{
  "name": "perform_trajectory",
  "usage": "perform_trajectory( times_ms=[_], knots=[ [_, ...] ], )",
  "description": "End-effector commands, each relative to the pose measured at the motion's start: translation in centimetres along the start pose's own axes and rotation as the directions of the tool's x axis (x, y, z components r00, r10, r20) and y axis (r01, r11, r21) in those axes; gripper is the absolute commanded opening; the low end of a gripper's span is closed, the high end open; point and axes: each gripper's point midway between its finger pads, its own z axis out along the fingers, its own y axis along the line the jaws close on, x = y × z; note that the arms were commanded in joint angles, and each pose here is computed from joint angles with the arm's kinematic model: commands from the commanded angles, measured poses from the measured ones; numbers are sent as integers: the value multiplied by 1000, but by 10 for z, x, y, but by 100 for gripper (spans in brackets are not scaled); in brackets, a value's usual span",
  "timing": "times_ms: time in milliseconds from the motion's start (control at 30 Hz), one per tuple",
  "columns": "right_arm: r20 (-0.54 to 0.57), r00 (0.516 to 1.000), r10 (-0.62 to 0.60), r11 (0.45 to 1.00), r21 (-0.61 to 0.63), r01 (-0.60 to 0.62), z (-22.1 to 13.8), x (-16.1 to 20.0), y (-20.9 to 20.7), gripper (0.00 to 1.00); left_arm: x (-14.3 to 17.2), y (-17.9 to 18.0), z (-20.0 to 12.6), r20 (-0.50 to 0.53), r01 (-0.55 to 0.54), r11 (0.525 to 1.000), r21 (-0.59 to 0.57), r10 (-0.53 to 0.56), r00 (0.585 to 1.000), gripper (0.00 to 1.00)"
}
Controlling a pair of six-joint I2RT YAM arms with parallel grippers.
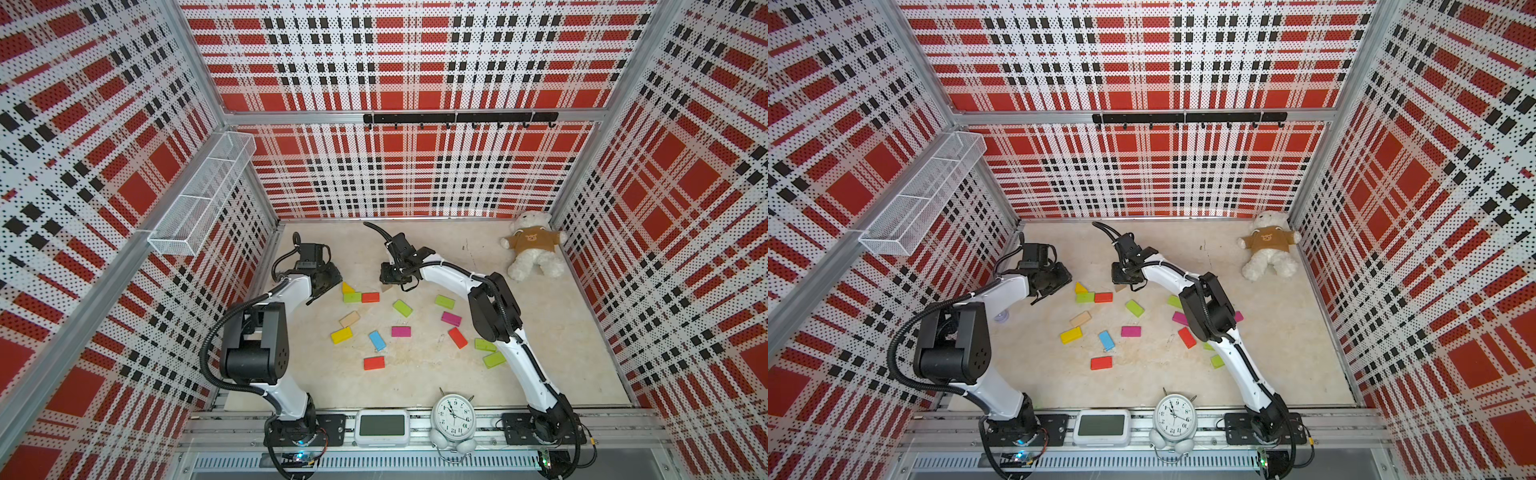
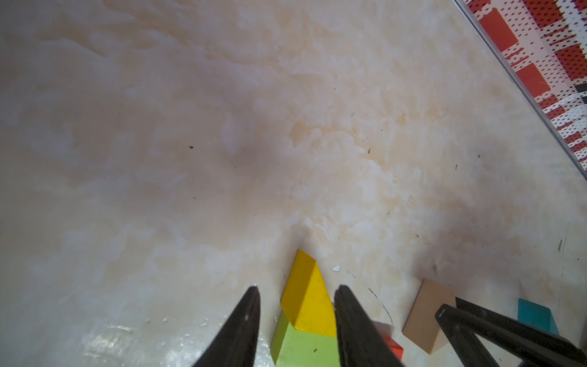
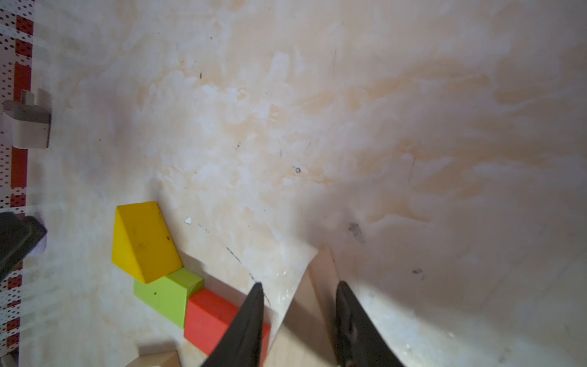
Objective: Assemble a carrot with building blocks
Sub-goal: Assemble the building block at the center of the board.
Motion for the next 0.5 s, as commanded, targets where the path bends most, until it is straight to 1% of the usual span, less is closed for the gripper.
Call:
perform_trajectory(
  times_ms=[0,167,233,333,467],
  knots=[
    [-3,1000,6,1000,-18,-6,12,2,6,39,-3,1,-7,18,-7,1000,11,7,1000,43],
    [6,1000,7,1000,-30,-7,13,-2,10,39,-4,0,-8,16,-10,1000,18,10,1000,43],
    [17,1000,-2,999,-46,2,9,-6,13,42,-5,-3,-10,20,-20,999,26,20,1000,43],
    [68,997,-19,996,-83,25,-6,-17,23,47,-7,-9,-15,32,-42,998,39,41,999,42],
    [148,988,-38,989,-137,58,-36,-32,38,52,-6,-19,-21,41,-75,996,47,73,996,42]
  ],
)
